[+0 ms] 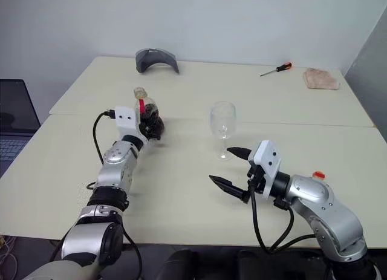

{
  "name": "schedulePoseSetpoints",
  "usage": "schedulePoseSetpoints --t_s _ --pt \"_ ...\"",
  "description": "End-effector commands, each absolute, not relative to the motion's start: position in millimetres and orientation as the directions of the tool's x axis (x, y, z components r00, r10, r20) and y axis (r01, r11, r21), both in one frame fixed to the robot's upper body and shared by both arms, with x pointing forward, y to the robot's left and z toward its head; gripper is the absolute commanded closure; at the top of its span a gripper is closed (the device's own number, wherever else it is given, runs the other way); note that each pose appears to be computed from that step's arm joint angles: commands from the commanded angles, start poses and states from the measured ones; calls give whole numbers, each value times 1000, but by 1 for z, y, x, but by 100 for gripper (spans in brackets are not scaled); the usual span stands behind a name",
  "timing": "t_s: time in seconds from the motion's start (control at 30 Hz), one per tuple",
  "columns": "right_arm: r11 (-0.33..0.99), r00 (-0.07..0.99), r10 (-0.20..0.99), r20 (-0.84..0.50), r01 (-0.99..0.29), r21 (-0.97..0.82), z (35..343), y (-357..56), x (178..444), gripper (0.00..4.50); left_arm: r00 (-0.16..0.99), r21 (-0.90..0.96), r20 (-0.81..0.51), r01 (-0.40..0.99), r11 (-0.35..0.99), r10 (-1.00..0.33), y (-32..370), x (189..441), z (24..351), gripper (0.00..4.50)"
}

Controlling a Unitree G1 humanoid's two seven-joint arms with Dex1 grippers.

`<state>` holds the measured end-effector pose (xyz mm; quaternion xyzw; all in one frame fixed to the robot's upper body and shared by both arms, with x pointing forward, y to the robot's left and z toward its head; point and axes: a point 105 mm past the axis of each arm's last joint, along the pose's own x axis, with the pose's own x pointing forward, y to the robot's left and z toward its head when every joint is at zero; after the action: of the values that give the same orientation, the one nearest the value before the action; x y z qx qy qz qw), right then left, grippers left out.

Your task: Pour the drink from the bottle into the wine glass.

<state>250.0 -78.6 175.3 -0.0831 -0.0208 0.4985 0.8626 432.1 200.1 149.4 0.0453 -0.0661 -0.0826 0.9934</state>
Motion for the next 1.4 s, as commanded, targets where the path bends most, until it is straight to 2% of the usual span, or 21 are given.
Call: schedulePoseSetpoints --t_s 0.03,0.1,0.23,0.37,0.57,0.87,1.07,1.4 --pt "517 530 848 -13 -832 -201 185 -83 245 0 916 204 237 279 938 -324 176 423 194 361" --pt "555 569 823 -1 -804 -213 187 -89 247 0 876 286 242 347 893 -417 159 417 207 363" --pt "598 608 794 32 -769 -227 195 -94 249 0 825 378 243 403 833 -510 143 413 231 363" --pt "633 636 769 71 -739 -232 203 -96 253 0 780 556 197 410 723 -594 126 414 244 366" --pt "686 677 720 149 -663 -299 211 -95 263 0 724 697 141 412 587 -675 102 418 250 371" --pt "732 713 673 194 -605 -314 219 -89 282 0 705 817 112 336 469 -701 91 429 257 371" --pt "728 710 679 185 -619 -294 216 -81 285 0 672 877 111 280 391 -732 79 427 262 373" --pt "784 760 614 212 -557 -274 221 -83 296 0 631 960 141 103 262 -763 73 423 282 374"
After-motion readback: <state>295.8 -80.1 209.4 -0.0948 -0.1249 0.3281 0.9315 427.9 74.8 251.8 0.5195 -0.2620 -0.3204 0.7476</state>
